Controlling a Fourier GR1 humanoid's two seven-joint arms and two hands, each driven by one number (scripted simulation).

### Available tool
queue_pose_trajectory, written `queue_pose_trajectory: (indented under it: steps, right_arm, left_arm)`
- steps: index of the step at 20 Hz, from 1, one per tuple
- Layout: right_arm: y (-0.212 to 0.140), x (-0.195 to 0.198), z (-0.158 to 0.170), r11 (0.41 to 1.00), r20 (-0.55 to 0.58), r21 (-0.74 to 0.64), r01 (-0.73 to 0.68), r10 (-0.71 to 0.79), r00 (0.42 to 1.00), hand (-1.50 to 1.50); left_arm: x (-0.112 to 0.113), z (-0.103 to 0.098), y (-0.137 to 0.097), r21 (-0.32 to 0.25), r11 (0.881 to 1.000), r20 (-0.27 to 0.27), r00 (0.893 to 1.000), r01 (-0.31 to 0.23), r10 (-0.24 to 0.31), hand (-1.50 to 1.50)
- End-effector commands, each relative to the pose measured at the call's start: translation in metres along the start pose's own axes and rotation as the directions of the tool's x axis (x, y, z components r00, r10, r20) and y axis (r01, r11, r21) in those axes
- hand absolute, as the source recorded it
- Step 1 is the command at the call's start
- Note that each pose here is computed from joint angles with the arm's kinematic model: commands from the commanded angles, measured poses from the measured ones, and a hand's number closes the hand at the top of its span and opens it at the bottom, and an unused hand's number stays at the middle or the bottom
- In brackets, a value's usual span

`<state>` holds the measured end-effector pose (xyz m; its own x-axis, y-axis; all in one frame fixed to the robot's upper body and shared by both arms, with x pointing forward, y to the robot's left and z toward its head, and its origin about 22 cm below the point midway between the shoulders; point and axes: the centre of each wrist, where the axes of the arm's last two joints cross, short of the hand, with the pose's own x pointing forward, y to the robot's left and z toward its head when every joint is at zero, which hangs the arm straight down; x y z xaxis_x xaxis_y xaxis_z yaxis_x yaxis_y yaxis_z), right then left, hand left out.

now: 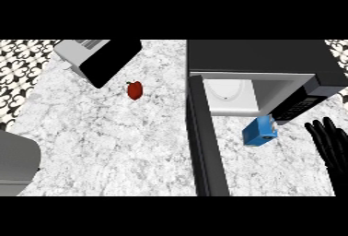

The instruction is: Pick up the milk, place it into the microwave and close the microwave

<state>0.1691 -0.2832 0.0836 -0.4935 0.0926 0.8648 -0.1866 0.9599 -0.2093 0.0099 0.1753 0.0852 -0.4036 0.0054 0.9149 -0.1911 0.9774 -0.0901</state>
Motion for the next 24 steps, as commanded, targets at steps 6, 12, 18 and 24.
queue_pose_trajectory:
  steps: [6,12,18,24]
  right_arm:
    - [-0.002,-0.052,-0.025,0.997,-0.034,0.028,-0.072,0.073,0.997,-1.50]
    - [0.002,-0.087,-0.024,0.992,-0.066,0.013,-0.122,0.123,0.990,-1.50]
    - [-0.031,-0.122,-0.030,0.984,-0.134,-0.055,-0.172,0.164,0.977,-1.50]
    - [-0.039,-0.149,-0.040,0.987,-0.134,-0.028,-0.160,0.155,0.979,-1.50]
  left_arm:
    - [0.005,0.015,0.019,-0.009,1.000,-0.002,1.000,0.005,-0.005,-1.50]
    - [-0.001,0.035,0.030,-0.006,1.000,-0.001,1.000,0.016,-0.016,-1.50]
    - [0.006,0.030,0.038,-0.011,1.000,0.006,1.000,-0.003,0.003,-1.50]
    - [0.001,0.040,0.031,-0.032,0.999,0.016,1.000,-0.010,0.011,-1.50]
